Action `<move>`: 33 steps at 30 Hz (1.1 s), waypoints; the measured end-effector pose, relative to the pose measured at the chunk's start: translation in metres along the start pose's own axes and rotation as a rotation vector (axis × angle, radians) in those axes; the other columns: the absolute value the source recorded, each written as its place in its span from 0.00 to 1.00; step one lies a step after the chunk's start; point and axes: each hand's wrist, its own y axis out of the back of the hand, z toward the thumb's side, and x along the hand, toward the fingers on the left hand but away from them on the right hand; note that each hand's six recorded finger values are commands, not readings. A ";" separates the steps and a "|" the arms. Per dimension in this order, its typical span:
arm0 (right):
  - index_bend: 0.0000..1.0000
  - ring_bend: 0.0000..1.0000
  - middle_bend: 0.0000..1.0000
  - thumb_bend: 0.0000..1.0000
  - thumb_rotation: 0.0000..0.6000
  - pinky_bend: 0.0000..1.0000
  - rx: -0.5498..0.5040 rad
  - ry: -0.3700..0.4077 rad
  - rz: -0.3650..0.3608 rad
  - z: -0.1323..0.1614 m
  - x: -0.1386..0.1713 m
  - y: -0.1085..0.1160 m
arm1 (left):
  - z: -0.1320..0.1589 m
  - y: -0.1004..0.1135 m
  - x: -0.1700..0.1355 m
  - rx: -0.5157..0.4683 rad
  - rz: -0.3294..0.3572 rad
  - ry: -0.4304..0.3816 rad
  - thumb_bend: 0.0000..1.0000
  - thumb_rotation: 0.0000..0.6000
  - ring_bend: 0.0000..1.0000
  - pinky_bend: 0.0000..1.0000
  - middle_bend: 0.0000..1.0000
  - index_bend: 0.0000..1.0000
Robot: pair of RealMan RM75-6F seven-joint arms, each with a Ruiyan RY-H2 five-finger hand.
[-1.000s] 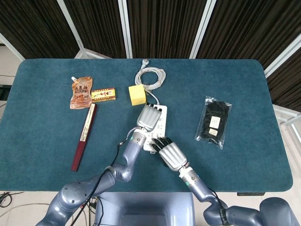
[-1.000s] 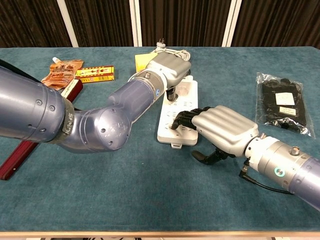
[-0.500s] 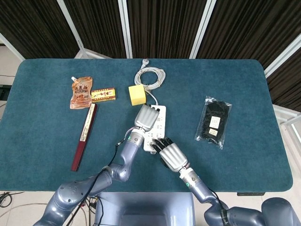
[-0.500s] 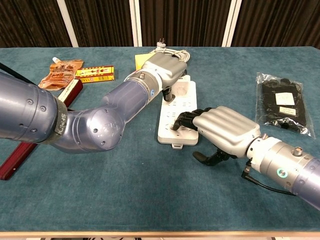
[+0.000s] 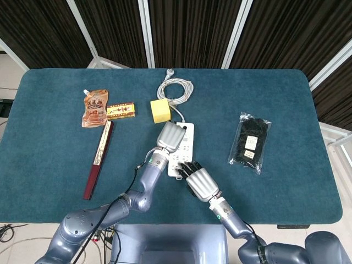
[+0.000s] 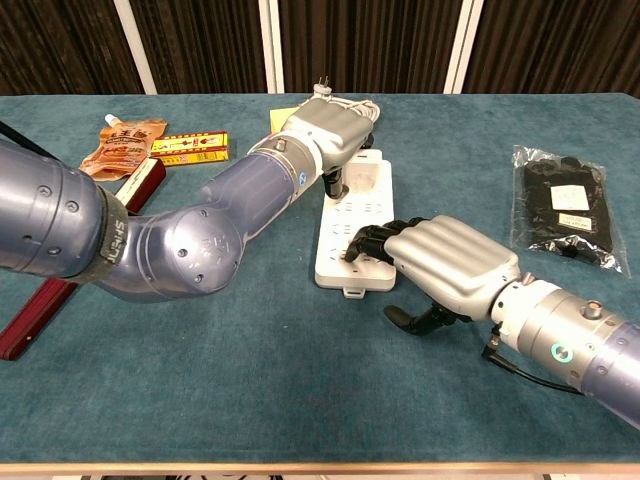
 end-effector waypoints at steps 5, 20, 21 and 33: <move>0.27 0.20 0.28 0.49 1.00 0.24 -0.001 -0.001 0.002 0.000 0.000 -0.001 | 0.001 0.000 0.000 -0.005 0.000 -0.003 0.35 1.00 0.53 0.57 0.81 0.76; 0.27 0.20 0.29 0.49 1.00 0.24 0.002 -0.002 0.002 -0.001 0.000 -0.002 | 0.005 0.001 0.002 -0.027 0.001 -0.014 0.35 1.00 0.56 0.64 0.82 0.76; 0.27 0.20 0.29 0.49 1.00 0.24 0.001 -0.002 0.003 -0.001 0.000 -0.002 | 0.006 0.001 0.002 -0.027 0.001 -0.015 0.35 1.00 0.56 0.64 0.82 0.76; 0.28 0.20 0.29 0.49 1.00 0.24 0.000 0.000 0.004 -0.001 0.000 -0.002 | 0.006 0.009 0.005 -0.052 0.024 -0.008 0.35 1.00 0.57 0.66 0.83 0.76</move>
